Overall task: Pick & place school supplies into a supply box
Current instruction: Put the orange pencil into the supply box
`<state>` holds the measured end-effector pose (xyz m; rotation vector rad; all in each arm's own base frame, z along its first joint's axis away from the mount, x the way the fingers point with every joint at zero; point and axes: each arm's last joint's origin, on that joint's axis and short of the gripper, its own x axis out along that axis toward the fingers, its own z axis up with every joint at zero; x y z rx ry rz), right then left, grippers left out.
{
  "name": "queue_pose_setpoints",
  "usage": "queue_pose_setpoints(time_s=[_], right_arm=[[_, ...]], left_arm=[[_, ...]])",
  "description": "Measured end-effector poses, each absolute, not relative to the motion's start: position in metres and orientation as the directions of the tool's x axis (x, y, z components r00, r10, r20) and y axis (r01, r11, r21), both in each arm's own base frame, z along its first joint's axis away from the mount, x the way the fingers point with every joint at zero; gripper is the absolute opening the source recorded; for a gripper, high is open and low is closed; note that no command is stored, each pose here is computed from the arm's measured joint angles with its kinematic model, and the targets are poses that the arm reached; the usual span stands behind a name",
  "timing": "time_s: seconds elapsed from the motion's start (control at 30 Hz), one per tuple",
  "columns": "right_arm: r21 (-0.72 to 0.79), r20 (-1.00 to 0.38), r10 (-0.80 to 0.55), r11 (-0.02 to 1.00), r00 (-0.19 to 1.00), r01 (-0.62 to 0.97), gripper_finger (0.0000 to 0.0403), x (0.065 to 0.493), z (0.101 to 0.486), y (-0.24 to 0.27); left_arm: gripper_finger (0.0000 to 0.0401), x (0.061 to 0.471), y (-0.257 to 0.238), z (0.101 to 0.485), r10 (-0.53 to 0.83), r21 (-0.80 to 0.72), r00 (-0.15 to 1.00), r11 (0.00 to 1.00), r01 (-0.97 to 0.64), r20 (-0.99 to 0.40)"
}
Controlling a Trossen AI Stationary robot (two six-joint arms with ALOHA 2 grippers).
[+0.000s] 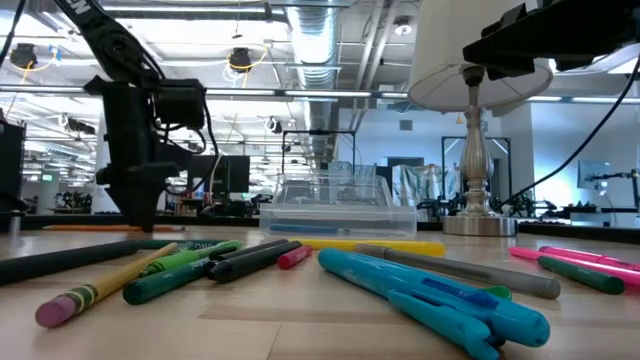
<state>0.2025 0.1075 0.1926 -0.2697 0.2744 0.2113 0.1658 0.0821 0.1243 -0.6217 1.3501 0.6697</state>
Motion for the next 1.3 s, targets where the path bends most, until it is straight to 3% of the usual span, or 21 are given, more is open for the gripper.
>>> queue_pose_setpoints(time_s=[0.47,0.97,1.3], right_arm=[[-0.23,-0.29,0.168,0.943,0.942,-0.239,0.0127,0.203,0.193,0.108],[-0.161,-0.29,0.168,0.962,0.942,-0.221,0.0127,0.203,0.193,0.108],[-0.151,-0.29,0.168,0.964,0.942,-0.218,0.0127,0.203,0.193,0.108]], left_arm=[[0.0201,0.172,0.061,0.127,0.053,-0.029,0.086,0.661,-0.75,-0.995],[0.0062,0.177,0.057,0.131,0.002,-0.074,0.111,0.731,-0.678,-0.994],[0.0029,0.188,0.062,0.133,0.031,-0.122,0.24,0.791,-0.599,-0.97]])
